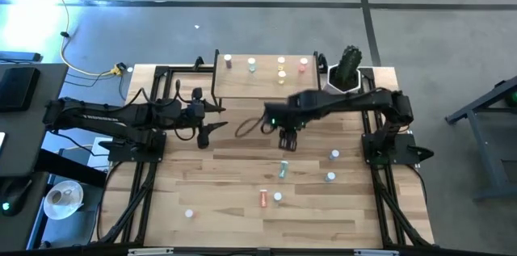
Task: Pick and place medicine bottles onto shelf by color
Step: Put the bottom left blue pill bottle on the shelf aligned with the other blue pill bottle
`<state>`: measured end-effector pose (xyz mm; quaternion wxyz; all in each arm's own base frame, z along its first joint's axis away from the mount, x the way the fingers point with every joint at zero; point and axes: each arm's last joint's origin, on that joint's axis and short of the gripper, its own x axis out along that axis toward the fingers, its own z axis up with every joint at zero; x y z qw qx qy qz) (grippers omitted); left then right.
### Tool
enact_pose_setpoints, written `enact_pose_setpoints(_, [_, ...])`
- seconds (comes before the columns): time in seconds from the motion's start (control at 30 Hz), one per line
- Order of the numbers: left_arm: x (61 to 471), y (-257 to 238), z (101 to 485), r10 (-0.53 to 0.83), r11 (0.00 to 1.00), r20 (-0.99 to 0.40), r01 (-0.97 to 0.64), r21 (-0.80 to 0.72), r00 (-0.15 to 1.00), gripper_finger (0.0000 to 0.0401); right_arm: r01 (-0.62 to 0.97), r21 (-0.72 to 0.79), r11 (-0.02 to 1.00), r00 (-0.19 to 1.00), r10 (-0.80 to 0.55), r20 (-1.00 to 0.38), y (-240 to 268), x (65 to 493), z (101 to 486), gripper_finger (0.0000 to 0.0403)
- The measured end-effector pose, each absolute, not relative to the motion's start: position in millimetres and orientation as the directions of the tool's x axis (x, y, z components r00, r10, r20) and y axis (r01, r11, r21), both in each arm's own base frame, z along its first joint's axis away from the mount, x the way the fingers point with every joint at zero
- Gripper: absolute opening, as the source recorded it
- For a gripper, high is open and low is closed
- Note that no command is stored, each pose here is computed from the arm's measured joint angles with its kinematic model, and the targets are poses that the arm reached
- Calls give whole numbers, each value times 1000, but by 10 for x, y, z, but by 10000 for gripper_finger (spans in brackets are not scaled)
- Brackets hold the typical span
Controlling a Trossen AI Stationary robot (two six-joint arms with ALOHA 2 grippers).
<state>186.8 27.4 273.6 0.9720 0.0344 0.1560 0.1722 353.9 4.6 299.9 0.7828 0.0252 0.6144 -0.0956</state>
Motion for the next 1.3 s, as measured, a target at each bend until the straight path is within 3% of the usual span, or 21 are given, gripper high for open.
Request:
enact_pose_setpoints(0.43, [1859,272,2716,342,940,-313,-324,107,886,200,172,-93,981,93,-110,-990,740,3319,2463,168])
enact_pose_setpoints(0.6, [1859,272,2716,341,940,-313,-325,106,886,200,198,-144,970,109,-168,-980,918,3196,2448,168])
enact_pose_setpoints(0.8, [1859,272,2718,342,940,-311,-325,106,887,200,222,-102,970,263,-160,-951,1067,2949,2497,168])
enact_pose_setpoints(0.97, [1859,272,2718,342,940,-311,-325,106,887,200,256,49,965,461,-78,-884,1099,2760,2418,168])
enact_pose_setpoints(1.13, [1859,272,2718,344,939,-311,-327,107,886,200,191,198,961,645,29,-764,1181,2639,2327,168])
enact_pose_setpoints(1.3, [1859,274,2721,346,938,-308,-329,106,886,200,127,273,953,727,98,-679,1293,2580,2163,168])
